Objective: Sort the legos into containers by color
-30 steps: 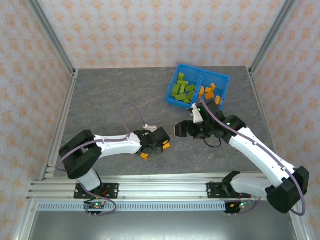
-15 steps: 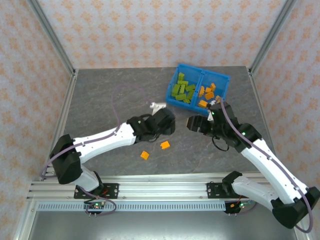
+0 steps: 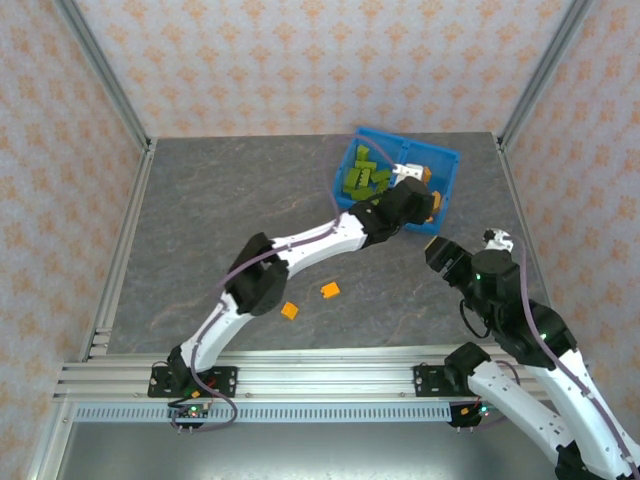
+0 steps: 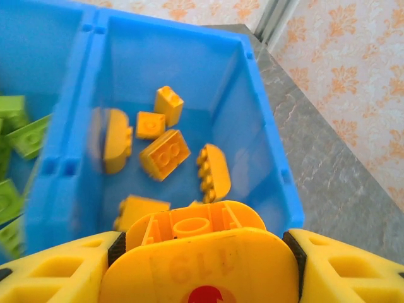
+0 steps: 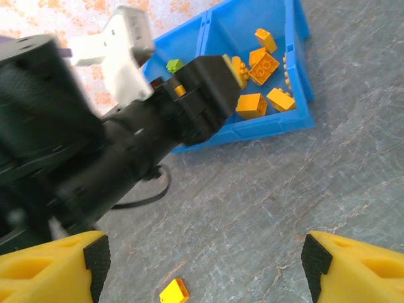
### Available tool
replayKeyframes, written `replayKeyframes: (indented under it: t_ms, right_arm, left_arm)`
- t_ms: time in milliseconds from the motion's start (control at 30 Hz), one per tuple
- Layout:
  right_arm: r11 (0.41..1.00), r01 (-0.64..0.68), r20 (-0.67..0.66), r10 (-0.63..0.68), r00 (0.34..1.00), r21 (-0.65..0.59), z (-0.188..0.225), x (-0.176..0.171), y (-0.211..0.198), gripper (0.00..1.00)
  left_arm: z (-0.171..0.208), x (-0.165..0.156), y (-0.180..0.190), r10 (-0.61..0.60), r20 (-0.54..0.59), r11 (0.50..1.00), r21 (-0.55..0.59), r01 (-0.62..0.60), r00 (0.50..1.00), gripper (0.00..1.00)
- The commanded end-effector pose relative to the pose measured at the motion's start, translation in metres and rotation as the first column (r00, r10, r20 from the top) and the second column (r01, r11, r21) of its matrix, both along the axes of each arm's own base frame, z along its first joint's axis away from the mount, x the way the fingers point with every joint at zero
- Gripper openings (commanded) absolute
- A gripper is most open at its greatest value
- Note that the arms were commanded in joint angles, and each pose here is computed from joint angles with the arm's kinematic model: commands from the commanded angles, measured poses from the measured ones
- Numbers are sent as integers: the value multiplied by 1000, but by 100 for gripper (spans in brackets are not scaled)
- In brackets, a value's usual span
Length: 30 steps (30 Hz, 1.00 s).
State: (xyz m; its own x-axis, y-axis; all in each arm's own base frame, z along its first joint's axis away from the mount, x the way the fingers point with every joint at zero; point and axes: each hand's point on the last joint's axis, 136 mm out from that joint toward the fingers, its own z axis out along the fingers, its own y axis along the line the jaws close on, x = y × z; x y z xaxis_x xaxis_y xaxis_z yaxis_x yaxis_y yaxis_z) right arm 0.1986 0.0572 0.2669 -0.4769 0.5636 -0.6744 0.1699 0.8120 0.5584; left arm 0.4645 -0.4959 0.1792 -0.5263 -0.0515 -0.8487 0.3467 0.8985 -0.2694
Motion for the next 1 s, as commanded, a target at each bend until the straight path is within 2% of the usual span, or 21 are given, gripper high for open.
replayKeyframes:
  t_ms: [0,100,167,233,400,533,667,733,833,900,967]
  right_arm:
    - [998,53,-21,-53,998,-32,-8,-4,-13,81]
    - [998,46,-21,-46,999,-33,-8,-5,-12,81]
    - [998,41,-19,-42,999,-37,-8,-5,-12,81]
    - [998,41,-20,-42,999,-43,-9,-5,-13,81]
    - [998,49,-13,-49,999,-46,-7,-3,-13,82]
    - [998,47,-11,-47,999,-50,-7,-1,-12,82]
    - [996,-2,-48,-2,999,-85,-13,5,-2,82]
    - [992,-87,-85,80,993,-94,-19,10,15,82]
    - [963,-257,-186,238,953,-79,-40,21,54,82]
    - [937,-345,-258,320,912,-59,-59,29,81,81]
    - [905,-420,-314,381,870,-65,-74,32,105,81]
  left_arm:
    - [26,26,-6,9,72,999,-32,-7,997,59]
    - [15,39,-13,1,70,999,-36,2,998,67]
    - [18,40,-17,-20,82,999,-39,23,996,75]
    - [28,37,-19,-34,84,998,-59,39,996,78]
    - [76,17,-12,-60,124,992,-100,72,990,85]
    - [108,-6,11,-75,177,986,-134,99,981,86]
    - [139,-51,55,-116,237,979,-136,151,965,87]
    - [156,-81,83,-154,267,974,-121,191,951,88]
    - [155,-132,120,-276,273,957,-8,289,921,91]
    - [144,-171,142,-405,251,914,100,393,879,95]
    - [126,-211,159,-555,206,829,212,517,806,100]
